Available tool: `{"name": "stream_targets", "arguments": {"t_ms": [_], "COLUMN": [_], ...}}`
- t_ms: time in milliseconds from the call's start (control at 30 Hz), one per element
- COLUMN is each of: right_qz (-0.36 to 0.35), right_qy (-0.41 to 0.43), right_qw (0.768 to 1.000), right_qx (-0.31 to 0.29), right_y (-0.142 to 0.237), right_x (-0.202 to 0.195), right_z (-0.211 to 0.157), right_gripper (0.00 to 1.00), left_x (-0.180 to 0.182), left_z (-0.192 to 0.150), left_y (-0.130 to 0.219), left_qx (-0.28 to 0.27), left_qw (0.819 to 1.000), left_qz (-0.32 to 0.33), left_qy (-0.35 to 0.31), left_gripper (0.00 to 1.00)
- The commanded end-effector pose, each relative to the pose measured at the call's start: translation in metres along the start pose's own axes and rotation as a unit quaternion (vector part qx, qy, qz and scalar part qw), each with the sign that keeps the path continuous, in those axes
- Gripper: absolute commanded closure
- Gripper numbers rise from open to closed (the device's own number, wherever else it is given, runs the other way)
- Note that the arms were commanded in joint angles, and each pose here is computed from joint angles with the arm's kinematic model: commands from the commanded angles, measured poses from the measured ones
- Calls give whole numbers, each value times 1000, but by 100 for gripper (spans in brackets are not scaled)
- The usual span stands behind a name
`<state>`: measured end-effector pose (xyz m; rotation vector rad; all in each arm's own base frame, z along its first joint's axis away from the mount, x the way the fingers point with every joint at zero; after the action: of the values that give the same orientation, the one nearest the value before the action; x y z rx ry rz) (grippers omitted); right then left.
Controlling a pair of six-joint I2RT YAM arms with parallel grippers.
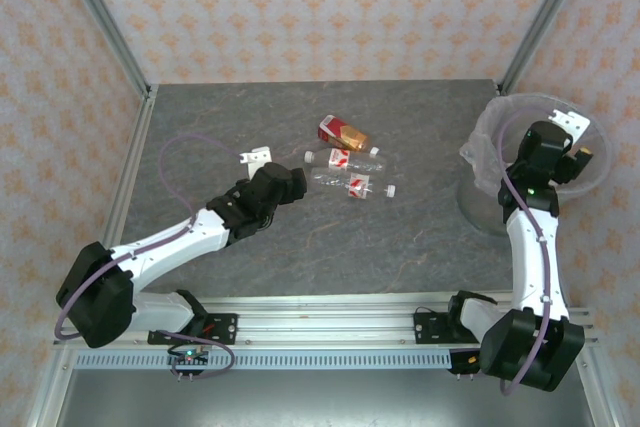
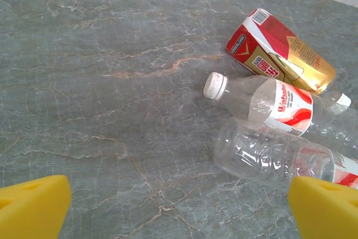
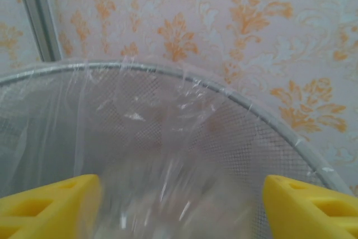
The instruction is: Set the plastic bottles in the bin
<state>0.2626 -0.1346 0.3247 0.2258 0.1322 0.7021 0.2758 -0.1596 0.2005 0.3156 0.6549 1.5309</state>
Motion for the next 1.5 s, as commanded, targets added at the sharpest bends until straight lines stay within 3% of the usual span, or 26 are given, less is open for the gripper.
{"name": "stream_targets", "arguments": {"t_ms": [0,100,167,633,800,1100,1300,1467], "right_qz": [5,35,71,180,275,371,446,465], "right_qy": [5,-3,-13,-37,-31,22,96,163], "right_qw": [1000,999,996,981,959,927,886,862], "right_qx": [28,41,46,63,66,52,75,118], "right_y": [2,7,12,41,73,121,147,154], "right_x": [-2,3,8,28,52,115,167,217], "right_z": [-7,-4,0,19,33,45,22,-23], "right_gripper": [18,12,1,1,1,1,1,1], "left_x": [-1,-3,-5,-10,-9,-11,-6,-4], "left_z": [7,8,8,7,8,7,6,5], "left_y": [-2,-4,-6,-10,-10,-10,-8,-9], "left_qx": [-1,3,5,15,15,18,19,20], "left_qw": [1000,1000,1000,1000,1000,999,999,999], "left_qz": [8,6,5,-3,-1,-7,7,13], "left_qy": [13,12,12,18,23,31,31,36], "left_gripper": [0,0,0,0,0,0,0,0]}}
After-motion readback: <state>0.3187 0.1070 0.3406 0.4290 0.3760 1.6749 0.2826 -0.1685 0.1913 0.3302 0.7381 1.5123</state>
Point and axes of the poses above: each hand's point on the last joint's axis, 136 mm out from that joint toward the fingers, its own y axis back along the fingers, its own x axis along the line the jaws close on, z = x × y, the point moved 7 cm from there along y, back along the fingers, and after that the axes turned 6 degrees about -y, right-handed, at the moved point
